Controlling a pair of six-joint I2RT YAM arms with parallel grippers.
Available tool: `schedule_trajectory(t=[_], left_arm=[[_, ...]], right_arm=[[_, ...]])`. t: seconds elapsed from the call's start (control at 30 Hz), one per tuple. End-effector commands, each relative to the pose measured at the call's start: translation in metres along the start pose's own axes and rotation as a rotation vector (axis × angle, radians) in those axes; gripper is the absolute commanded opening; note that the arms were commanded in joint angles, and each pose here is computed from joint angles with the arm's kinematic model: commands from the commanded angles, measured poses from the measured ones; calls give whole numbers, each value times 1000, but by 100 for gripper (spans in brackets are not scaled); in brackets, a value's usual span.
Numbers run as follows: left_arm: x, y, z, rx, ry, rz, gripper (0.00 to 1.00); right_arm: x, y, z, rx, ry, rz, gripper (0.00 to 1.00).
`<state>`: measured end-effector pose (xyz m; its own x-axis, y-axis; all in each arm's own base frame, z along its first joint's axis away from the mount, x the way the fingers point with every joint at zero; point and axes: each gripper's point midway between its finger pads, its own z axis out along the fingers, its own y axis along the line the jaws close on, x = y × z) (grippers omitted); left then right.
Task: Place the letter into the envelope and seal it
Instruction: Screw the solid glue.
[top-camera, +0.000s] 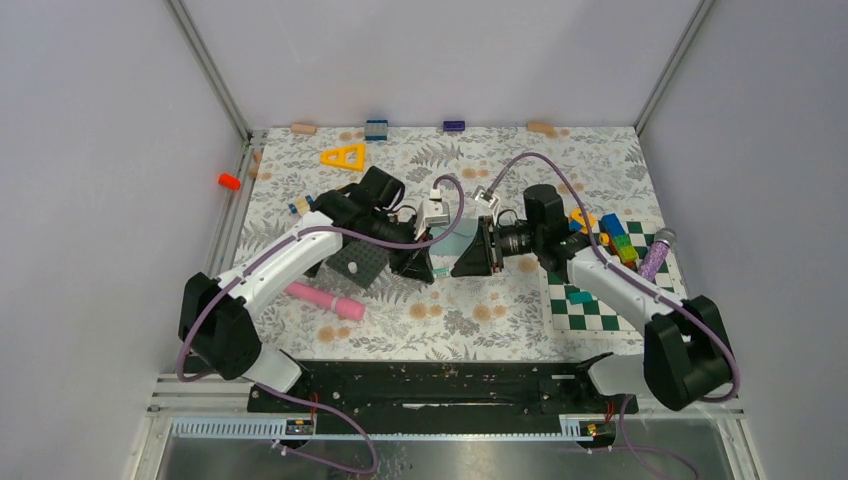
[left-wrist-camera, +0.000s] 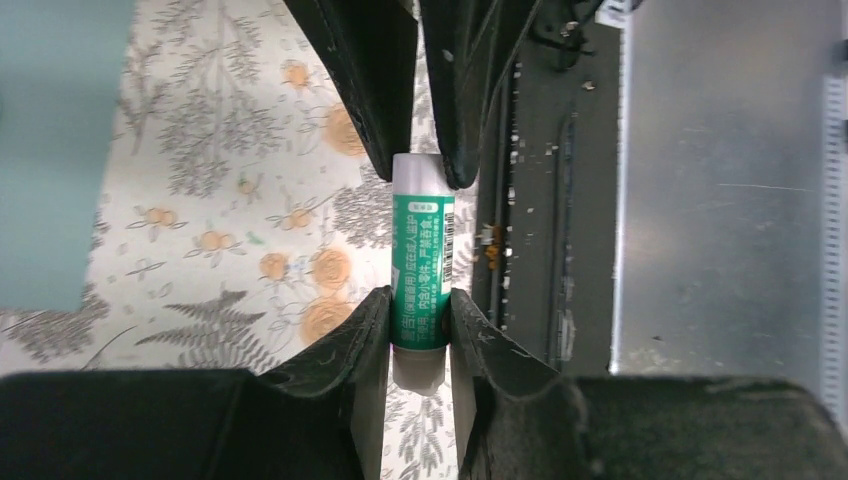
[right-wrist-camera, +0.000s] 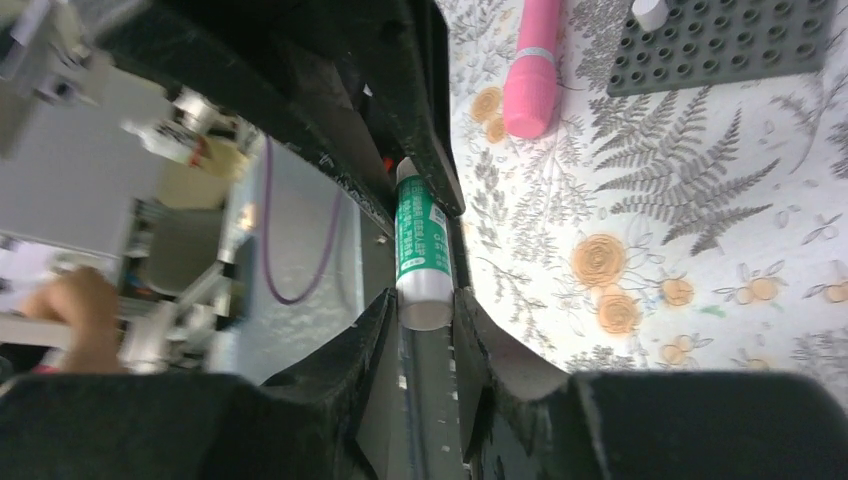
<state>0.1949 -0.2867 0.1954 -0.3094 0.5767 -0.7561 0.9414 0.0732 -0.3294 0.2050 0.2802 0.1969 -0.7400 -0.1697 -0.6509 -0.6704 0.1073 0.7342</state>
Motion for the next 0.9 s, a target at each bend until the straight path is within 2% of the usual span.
schedule_trajectory(t=[0.0,0.27,0.3,0.4,0.5,0.57,0.77,0.87], left_arm=[[-17,-16,-4,145,-61,-38,9],[-19,-24,-5,278,-84,-114,11],[-20,-24,-5,283,-88,-117,11],[-20,-24,-7,286,-92,-121,11],[-21,-20,-9,235,-77,-98,11],[-22,-12,-13,160,-72,-78,11],[-31,9,-27,-86,-108,5,11],[-34,17,-35,-208,-126,53,11]], right_arm=[[-5,19,-6,19,11,-378,26],[0,36,-10,21,0,-847,27],[0,36,-10,19,0,-862,29],[2,35,-11,31,0,-875,47],[3,39,-13,45,11,-749,67],[3,43,-14,50,20,-628,74],[-7,41,-18,40,19,-175,80],[-17,28,-19,26,0,88,76]])
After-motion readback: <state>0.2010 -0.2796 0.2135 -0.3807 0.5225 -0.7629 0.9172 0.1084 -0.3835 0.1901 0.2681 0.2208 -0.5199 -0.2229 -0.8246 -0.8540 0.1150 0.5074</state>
